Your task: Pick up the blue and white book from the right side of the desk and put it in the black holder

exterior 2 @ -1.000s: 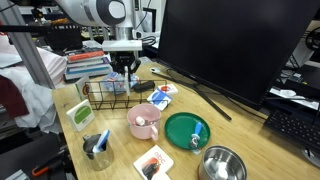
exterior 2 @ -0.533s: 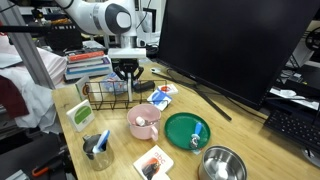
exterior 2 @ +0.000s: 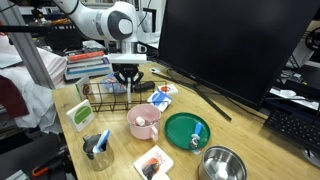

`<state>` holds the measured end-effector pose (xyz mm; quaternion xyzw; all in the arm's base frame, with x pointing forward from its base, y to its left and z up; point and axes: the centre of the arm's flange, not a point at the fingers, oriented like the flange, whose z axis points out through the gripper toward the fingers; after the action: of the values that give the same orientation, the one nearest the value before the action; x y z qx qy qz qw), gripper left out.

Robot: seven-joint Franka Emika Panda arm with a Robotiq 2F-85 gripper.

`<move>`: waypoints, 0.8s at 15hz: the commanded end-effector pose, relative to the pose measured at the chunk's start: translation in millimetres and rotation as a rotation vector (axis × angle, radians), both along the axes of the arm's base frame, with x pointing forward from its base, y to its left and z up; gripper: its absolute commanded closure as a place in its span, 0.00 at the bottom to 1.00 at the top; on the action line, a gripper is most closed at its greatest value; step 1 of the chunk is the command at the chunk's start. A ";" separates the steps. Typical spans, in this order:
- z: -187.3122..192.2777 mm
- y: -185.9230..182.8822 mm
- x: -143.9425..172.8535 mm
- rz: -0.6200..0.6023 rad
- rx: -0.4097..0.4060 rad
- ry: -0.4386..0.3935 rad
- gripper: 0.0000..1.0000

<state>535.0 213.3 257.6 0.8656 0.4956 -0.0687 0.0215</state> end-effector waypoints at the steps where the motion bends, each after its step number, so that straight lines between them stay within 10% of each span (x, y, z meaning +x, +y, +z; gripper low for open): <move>1: -7.3 1.5 4.1 0.021 -0.023 0.021 0.96; 7: -29.8 5.9 1.3 0.051 -0.053 0.049 0.96; 8: -28.1 5.6 1.5 0.050 -0.055 0.049 0.60; 12: -21.1 1.5 -1.5 0.039 -0.041 0.041 0.39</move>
<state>532.4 217.1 230.5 0.8529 0.5128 -0.0934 0.0295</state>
